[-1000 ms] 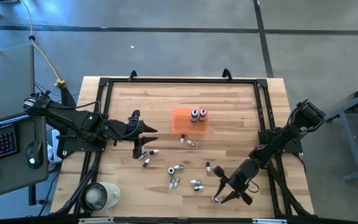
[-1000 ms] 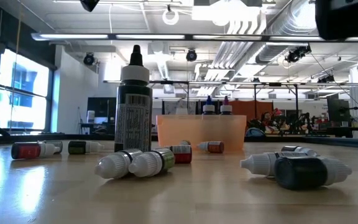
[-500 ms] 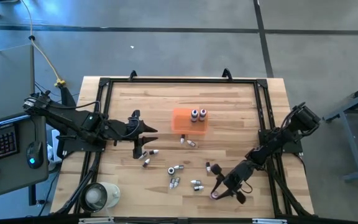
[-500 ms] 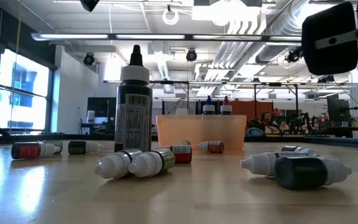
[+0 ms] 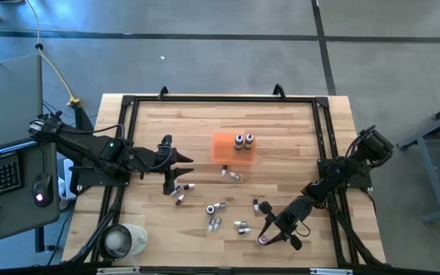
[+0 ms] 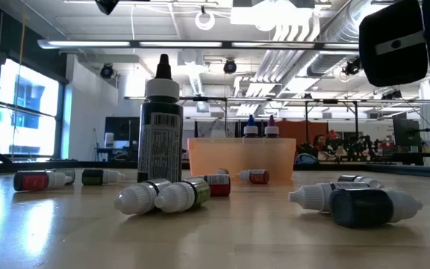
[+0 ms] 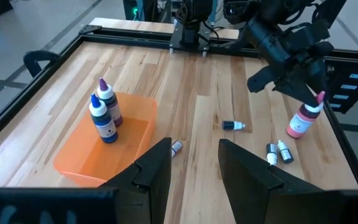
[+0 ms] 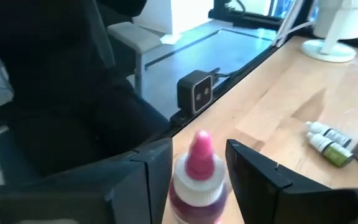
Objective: Pick & Place food coloring
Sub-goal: Put the large pink food coloring bottle into the orange bin
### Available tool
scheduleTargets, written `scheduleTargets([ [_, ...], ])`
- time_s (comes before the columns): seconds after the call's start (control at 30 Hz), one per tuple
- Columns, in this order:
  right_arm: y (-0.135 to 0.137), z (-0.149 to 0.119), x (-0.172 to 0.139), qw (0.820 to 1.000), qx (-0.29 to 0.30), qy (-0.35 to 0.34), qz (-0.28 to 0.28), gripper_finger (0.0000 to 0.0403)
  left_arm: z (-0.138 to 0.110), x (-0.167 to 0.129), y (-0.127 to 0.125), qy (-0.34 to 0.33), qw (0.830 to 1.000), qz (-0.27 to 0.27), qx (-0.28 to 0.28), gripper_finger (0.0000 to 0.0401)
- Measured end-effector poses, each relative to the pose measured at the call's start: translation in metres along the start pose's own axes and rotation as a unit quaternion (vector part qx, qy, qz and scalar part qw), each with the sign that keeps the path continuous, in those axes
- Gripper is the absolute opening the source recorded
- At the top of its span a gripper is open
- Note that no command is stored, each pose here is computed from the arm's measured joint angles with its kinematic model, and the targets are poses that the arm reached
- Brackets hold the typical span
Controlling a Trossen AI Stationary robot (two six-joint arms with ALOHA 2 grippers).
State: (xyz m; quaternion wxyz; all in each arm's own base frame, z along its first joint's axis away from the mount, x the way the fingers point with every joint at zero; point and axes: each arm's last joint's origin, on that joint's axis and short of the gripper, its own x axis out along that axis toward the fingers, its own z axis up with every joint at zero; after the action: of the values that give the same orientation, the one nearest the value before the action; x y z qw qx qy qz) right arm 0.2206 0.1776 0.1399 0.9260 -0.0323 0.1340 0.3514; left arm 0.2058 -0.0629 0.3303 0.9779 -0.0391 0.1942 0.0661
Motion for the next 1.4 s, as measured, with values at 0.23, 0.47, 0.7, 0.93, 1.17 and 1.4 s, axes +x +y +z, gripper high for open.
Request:
scheduleTargets([
  [0.23, 0.0, 0.0, 0.0, 1.0, 0.002, 0.0, 0.003, 0.0148, 0.0, 0.0, 0.0, 0.0, 1.0, 0.0, 0.0, 0.013],
  [0.47, -0.002, 0.001, 0.0, 0.999, -0.012, -0.008, -0.036, 0.0143, 0.0, 0.0, 0.0, 0.0, 1.0, 0.0, 0.0, 0.013],
  [0.7, -0.007, 0.001, 0.0, 0.999, -0.01, -0.005, -0.032, 0.0092, 0.0, 0.0, 0.0, 0.0, 1.0, 0.0, 0.0, 0.013],
  [0.93, -0.026, 0.008, -0.003, 0.994, -0.032, -0.041, -0.101, 0.0035, 0.001, 0.0, 0.0, -0.005, 1.0, 0.0, -0.002, 0.013],
  [1.17, -0.067, 0.04, -0.022, 0.933, -0.075, -0.187, -0.299, 0.0035, 0.001, 0.0, 0.001, -0.01, 1.0, 0.024, 0.0, 0.013],
  [1.4, -0.133, 0.056, -0.056, 0.828, -0.098, -0.175, -0.523, 0.0046, 0.001, 0.0, 0.001, -0.01, 1.0, 0.025, 0.004, 0.013],
])
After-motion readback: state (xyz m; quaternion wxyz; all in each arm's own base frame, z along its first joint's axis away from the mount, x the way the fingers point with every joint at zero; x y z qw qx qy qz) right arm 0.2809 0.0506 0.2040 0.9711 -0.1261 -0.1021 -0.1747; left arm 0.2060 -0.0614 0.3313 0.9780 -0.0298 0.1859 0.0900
